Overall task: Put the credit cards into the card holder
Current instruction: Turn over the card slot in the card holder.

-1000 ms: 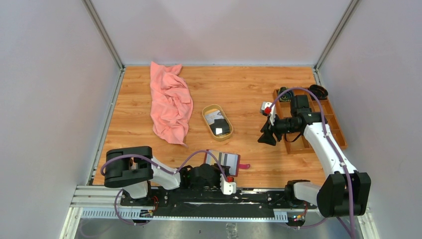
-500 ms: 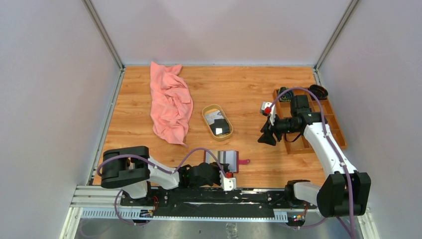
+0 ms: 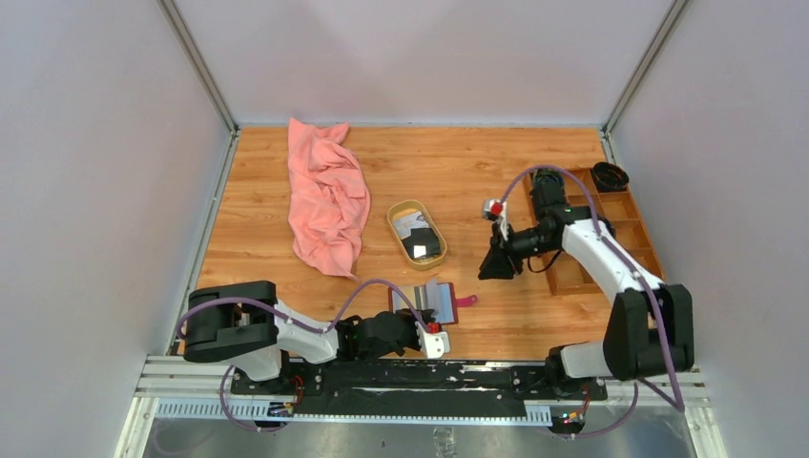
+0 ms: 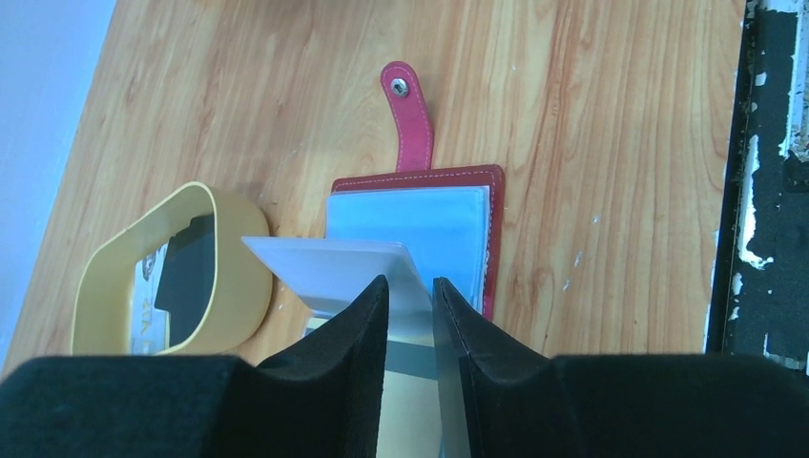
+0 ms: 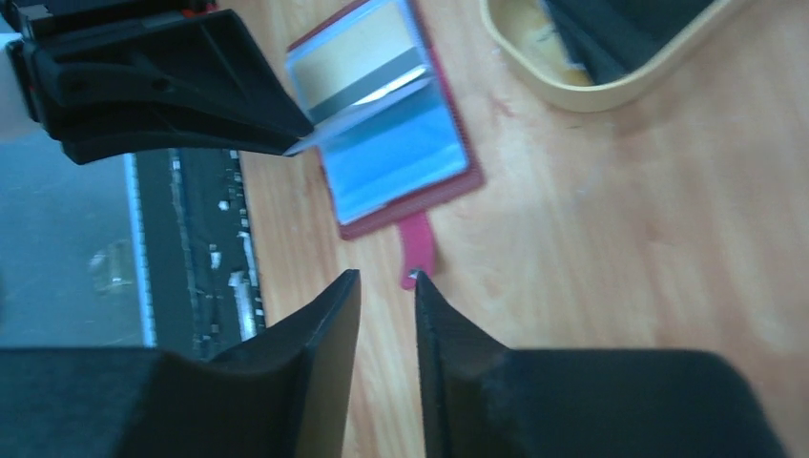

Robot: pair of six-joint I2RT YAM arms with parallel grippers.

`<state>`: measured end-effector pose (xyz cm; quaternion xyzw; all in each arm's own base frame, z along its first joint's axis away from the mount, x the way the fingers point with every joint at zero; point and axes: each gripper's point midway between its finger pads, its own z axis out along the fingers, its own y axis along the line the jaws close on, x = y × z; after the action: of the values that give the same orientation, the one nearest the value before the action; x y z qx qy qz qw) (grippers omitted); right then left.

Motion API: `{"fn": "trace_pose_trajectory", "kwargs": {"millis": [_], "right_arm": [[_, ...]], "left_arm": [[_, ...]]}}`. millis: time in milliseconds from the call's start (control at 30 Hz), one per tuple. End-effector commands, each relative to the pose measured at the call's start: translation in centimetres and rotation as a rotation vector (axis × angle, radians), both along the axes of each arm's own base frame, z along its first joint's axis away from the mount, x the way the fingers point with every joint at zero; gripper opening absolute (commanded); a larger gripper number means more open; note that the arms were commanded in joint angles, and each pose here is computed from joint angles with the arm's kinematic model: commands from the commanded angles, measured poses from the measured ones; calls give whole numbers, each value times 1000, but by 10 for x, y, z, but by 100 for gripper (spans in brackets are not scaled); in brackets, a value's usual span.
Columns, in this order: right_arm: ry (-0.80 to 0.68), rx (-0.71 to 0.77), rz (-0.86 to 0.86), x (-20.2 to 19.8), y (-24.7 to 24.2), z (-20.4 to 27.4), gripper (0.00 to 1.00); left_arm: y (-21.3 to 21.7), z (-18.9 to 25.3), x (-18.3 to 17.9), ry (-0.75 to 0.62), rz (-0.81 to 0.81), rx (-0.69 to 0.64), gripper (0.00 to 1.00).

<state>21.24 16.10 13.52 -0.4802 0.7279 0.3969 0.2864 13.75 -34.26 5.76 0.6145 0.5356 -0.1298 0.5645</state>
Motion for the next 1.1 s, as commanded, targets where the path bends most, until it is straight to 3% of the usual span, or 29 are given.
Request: {"fn": "trace_pose_trajectory", "kwargs": {"millis": [0, 67, 133, 467, 700, 933, 1067], "right_arm": [[189, 20, 71, -16, 35, -9, 23], [261, -10, 97, -18, 48, -19, 12], [335, -50, 112, -19, 59, -30, 7], [561, -148, 200, -31, 115, -63, 2], [556, -192, 238, -41, 151, -70, 2], [538, -264, 287, -51, 171, -86, 4], [472, -260, 288, -44, 169, -77, 6]], "left_arm": [[4, 6, 8, -5, 51, -40, 29], [5, 7, 8, -7, 55, -45, 29], [6, 8, 9, -7, 61, -50, 29], [13, 19, 12, 12, 106, -108, 34], [34, 69, 0, 202, 172, -352, 53], [86, 109, -9, 418, 286, -619, 98], [106, 128, -7, 478, 328, -766, 100]]}}
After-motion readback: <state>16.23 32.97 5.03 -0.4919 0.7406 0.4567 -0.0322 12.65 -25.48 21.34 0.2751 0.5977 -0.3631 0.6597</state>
